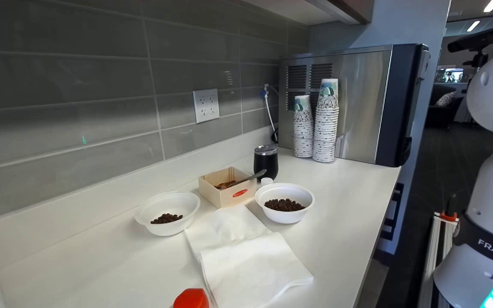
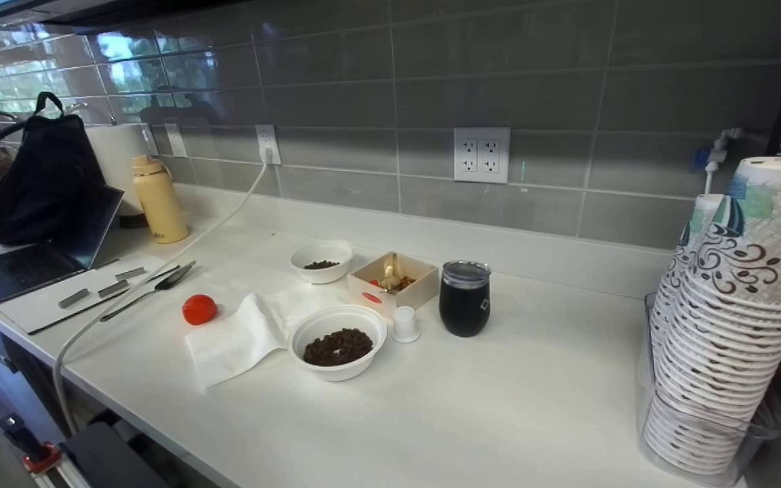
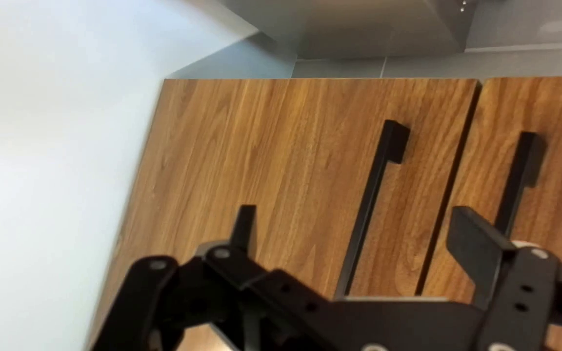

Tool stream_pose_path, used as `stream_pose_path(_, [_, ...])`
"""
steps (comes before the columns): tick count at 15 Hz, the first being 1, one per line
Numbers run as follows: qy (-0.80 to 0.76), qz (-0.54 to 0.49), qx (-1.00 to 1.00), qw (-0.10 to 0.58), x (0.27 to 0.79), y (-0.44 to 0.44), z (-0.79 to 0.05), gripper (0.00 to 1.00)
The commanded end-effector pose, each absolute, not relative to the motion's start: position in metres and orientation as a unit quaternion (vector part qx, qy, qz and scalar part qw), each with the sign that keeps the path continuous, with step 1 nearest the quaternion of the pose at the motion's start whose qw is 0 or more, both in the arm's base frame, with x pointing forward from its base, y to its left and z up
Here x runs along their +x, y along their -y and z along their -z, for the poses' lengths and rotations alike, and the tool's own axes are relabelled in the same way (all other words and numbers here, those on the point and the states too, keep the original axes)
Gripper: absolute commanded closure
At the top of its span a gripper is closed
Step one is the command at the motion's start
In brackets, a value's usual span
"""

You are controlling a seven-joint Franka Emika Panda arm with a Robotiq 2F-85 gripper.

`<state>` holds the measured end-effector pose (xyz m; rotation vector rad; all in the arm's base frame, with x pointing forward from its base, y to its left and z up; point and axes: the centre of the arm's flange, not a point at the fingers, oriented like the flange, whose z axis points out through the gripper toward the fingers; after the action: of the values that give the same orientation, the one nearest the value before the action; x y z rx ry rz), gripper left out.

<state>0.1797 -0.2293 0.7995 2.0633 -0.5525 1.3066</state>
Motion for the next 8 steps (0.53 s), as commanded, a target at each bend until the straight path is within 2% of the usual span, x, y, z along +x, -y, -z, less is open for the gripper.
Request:
stream_pose_path(1, [0.173, -0.496, 0.796, 0.300, 0.205, 0.210, -0.802, 0.00])
stream_pose_path(8, [0.142, -0.502, 0.805, 0.284, 0.268, 0.220, -0.817, 0.00])
